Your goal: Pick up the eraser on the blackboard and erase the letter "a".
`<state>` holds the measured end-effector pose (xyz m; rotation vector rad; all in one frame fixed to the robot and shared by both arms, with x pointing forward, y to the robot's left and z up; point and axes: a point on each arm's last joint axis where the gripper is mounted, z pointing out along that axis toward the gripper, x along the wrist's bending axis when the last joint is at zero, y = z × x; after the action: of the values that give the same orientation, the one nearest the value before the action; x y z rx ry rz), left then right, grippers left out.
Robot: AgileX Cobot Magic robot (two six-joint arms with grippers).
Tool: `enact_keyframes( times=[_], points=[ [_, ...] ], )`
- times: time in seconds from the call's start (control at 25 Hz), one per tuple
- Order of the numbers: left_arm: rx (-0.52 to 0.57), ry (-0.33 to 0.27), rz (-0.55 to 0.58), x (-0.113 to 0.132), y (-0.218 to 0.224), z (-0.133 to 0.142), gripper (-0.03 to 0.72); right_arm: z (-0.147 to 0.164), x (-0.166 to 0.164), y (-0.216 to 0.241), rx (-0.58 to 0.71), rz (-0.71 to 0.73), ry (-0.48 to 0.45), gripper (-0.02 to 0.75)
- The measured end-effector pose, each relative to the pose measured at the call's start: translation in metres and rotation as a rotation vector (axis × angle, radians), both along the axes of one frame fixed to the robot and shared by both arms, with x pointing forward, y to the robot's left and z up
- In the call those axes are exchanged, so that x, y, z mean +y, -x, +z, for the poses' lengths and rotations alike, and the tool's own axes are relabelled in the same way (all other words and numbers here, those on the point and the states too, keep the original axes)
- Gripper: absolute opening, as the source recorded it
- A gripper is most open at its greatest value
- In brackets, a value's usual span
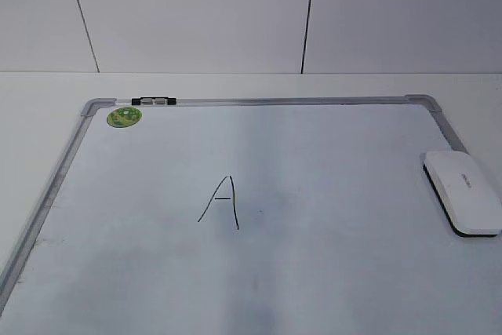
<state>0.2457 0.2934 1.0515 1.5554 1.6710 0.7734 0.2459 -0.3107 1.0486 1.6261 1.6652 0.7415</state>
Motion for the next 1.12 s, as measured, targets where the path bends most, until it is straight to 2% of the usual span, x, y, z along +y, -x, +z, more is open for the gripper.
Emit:
enact_keyframes(
  times=[0.48, 1.12],
  points=[
    [-0.086, 0.006, -0.007, -0.002, 0.013, 0.000, 0.245, 0.000, -0.001, 0.019, -0.122, -0.072, -0.007, 0.592],
    [-0.086, 0.012, -0.010, -0.002, 0.013, 0.000, 0.245, -0.001, -0.001, 0.020, -0.123, -0.078, -0.007, 0.592]
  ],
)
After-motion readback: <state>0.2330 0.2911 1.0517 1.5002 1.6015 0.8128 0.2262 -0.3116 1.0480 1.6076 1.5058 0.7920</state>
